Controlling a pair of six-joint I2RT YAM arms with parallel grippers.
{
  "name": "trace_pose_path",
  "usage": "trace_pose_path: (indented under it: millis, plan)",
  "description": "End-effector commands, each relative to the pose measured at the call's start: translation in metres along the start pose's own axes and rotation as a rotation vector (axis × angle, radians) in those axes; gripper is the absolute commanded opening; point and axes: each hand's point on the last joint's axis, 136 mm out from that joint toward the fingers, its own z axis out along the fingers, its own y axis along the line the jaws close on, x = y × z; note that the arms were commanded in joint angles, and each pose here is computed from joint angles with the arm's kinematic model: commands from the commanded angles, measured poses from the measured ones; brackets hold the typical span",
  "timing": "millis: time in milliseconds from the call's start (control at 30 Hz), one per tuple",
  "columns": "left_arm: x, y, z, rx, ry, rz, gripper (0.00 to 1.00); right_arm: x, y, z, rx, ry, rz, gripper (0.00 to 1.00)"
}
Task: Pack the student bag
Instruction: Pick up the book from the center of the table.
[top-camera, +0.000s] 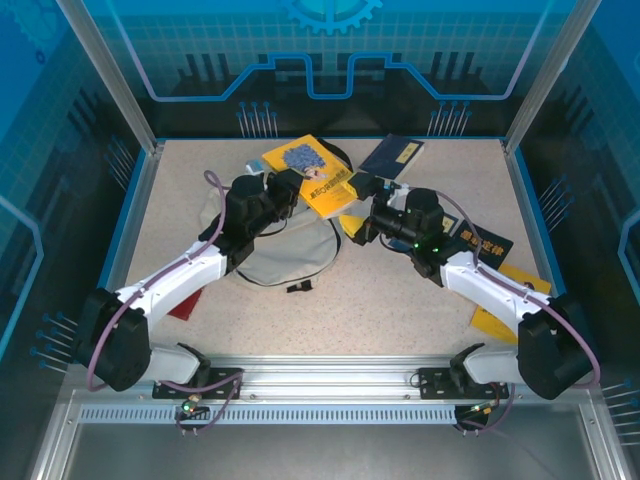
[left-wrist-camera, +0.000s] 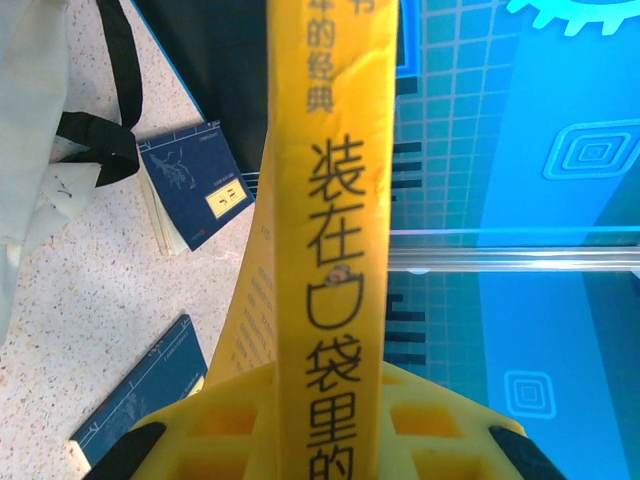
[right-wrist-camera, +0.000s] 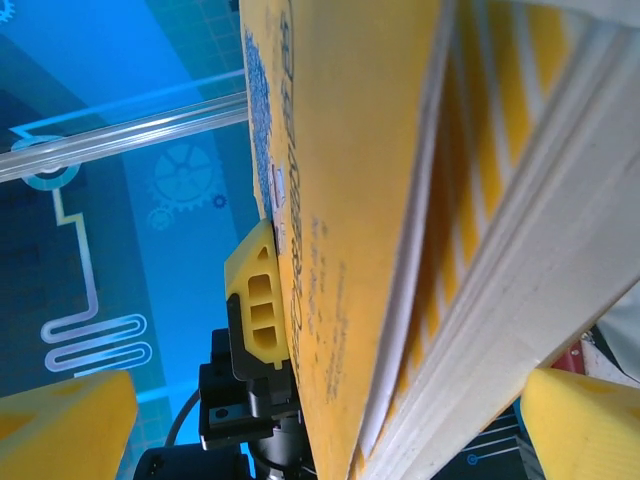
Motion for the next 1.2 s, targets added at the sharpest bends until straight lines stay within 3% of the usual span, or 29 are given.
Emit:
trace_pose_path:
  millis: [0, 367, 633, 933, 1033, 1167]
  plan:
    - [-0.005, -0.060, -0.016, 0.184, -0.037, -0.011, 0.03, 0.002, 0.005, 0.004, -0.046, -0.003, 0.012, 1.00]
    - [-0.013, -0.063, -0.024, 0.201, -0.083, 0.026, 0.04, 0.002, -0.016, 0.006, 0.029, 0.006, 0.000, 1.00]
    - [-0.005, -0.051, -0.021, 0.179, -0.042, -0.034, 0.03, -0.002, 0.002, 0.020, -0.039, 0.019, -0.011, 0.98]
    - [-0.003, -0.033, -0.021, 0.151, -0.035, -0.086, 0.03, -0.013, 0.013, 0.024, -0.116, -0.039, -0.043, 0.53]
    - [-0.004, -0.024, -0.022, 0.124, -0.040, -0.095, 0.05, -0.017, 0.002, 0.017, -0.067, -0.078, -0.052, 0.40]
    - [-0.004, -0.014, -0.024, 0.084, -0.039, -0.087, 0.16, -0.021, -0.012, 0.001, 0.063, -0.145, -0.133, 0.24]
